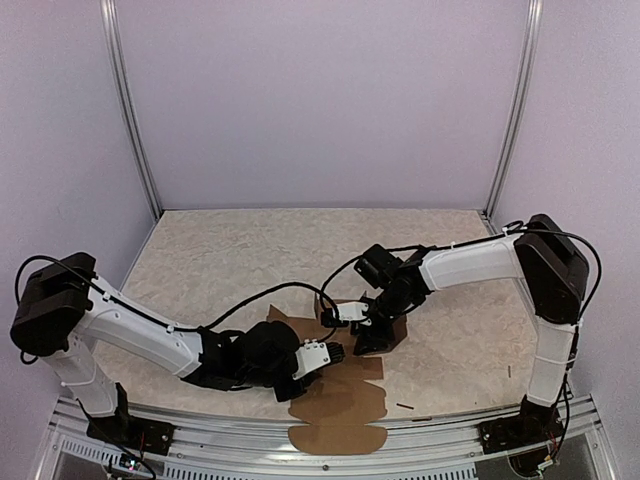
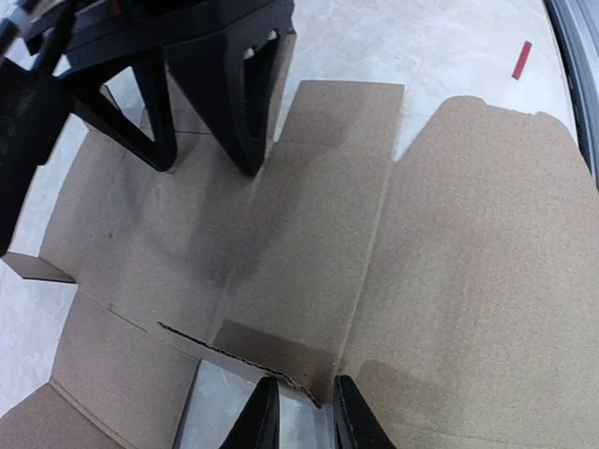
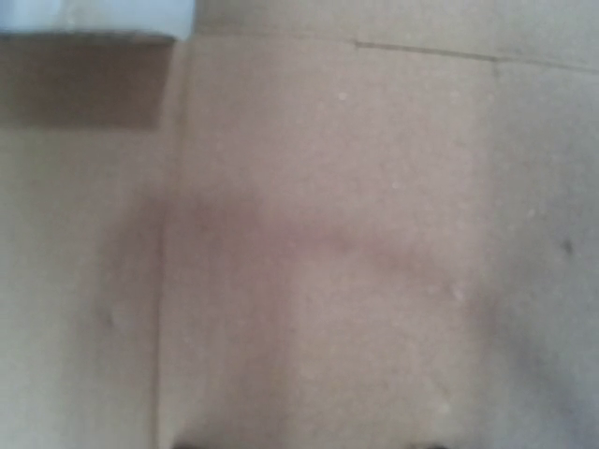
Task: Fold the paper box
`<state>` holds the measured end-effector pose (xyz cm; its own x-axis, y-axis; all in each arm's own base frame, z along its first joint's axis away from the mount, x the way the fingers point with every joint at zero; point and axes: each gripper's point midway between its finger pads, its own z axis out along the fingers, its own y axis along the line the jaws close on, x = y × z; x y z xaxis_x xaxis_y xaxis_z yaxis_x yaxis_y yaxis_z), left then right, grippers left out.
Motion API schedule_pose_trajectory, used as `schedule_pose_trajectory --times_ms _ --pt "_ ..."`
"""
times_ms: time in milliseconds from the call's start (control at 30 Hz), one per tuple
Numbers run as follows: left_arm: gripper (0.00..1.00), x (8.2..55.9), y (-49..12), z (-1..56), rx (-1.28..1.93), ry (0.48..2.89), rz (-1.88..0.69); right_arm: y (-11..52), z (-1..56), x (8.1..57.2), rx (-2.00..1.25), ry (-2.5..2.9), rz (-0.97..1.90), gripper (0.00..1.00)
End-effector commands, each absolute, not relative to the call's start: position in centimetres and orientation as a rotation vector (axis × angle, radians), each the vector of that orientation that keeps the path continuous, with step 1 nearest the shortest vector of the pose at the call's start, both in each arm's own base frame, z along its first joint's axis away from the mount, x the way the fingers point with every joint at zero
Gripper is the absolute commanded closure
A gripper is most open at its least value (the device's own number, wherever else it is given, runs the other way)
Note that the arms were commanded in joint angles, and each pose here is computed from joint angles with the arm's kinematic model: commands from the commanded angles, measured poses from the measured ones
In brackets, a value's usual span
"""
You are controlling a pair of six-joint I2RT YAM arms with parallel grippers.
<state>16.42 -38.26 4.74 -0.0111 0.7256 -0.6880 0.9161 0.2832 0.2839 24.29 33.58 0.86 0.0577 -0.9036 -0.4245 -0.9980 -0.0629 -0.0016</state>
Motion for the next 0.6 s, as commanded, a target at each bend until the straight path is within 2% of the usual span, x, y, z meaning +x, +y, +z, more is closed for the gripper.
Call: schedule_pose_trajectory --times_ms 0,267,567 --pt "0.79 15.3 -39.6 3.6 1.554 1.782 -0.376 28.2 -6.7 19.7 -2.215 2.197 0.406 0.45" --pt "0.74 15.7 -40.1 2.4 1.563 1.803 -0.425 28.3 -6.6 19.4 -2.218 2.204 0.434 0.46" --pt "0.65 16.5 -39.9 -0.4 1.568 1.944 -0.505 29.0 -5.2 19.1 -2.195 2.195 0.525 0.46"
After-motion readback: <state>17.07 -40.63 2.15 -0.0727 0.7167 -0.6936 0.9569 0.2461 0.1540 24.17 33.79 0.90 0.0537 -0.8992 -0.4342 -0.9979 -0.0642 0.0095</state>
